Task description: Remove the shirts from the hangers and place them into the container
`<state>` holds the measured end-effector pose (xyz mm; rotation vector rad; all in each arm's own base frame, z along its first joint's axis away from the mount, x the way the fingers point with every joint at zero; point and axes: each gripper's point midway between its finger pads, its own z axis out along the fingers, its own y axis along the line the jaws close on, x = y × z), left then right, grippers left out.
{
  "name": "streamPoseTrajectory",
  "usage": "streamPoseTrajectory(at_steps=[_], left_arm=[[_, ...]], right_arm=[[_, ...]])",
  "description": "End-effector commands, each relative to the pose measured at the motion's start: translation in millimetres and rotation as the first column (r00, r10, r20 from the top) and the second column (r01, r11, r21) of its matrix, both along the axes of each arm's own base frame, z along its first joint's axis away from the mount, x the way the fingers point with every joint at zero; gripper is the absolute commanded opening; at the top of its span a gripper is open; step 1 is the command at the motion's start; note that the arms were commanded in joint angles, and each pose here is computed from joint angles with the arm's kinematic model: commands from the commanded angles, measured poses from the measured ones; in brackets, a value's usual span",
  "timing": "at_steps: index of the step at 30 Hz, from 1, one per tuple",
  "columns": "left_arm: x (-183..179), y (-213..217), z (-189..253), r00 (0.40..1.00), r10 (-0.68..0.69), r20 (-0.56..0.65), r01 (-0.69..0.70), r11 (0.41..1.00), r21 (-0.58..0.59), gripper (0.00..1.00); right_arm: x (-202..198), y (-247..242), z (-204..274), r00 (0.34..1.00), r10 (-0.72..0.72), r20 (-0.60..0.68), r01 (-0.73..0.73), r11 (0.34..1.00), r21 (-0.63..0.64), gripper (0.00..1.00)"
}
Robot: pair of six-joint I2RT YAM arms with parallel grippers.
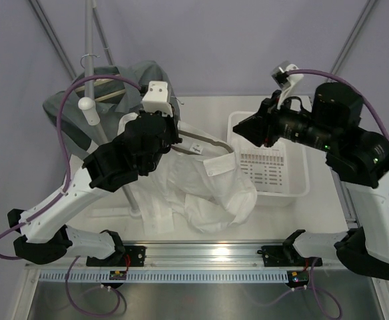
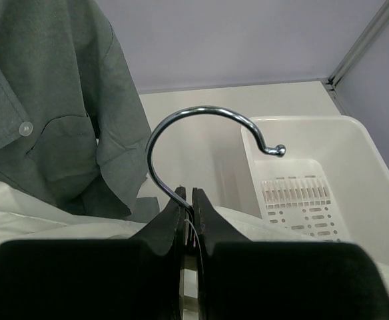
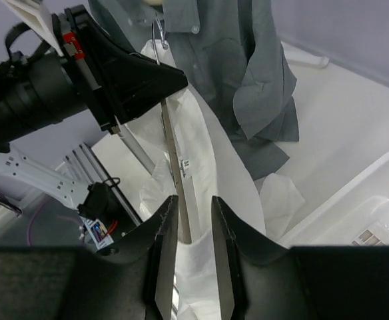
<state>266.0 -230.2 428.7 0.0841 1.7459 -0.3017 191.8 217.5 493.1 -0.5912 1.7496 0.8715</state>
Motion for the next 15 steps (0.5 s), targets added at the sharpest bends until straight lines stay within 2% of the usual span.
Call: streamPoseTrajectory(at_steps=[1,6,15], left_arm=[[-2,1,30,0.999,-0.01,0.046,0.013,0.998,-0.061,0.0],[-5,-1,30,0.999,-0.038,0.039,0.04,0.998,-0.057,0.0],[-5,-4,26,0.998,-0.052,0.025,0.053,0.998,-0.041,0.0]], right_arm=[[-8,18,-12,0.991,0.129,-0.022,-0.13,0.99,-0.047,0.36],[-12,37,-30,0.974,0.217,-0.06,-0.221,0.972,-0.08,0.41],[-17,47,-58,0.965,0.245,-0.094,-0.254,0.962,-0.1,0.42]])
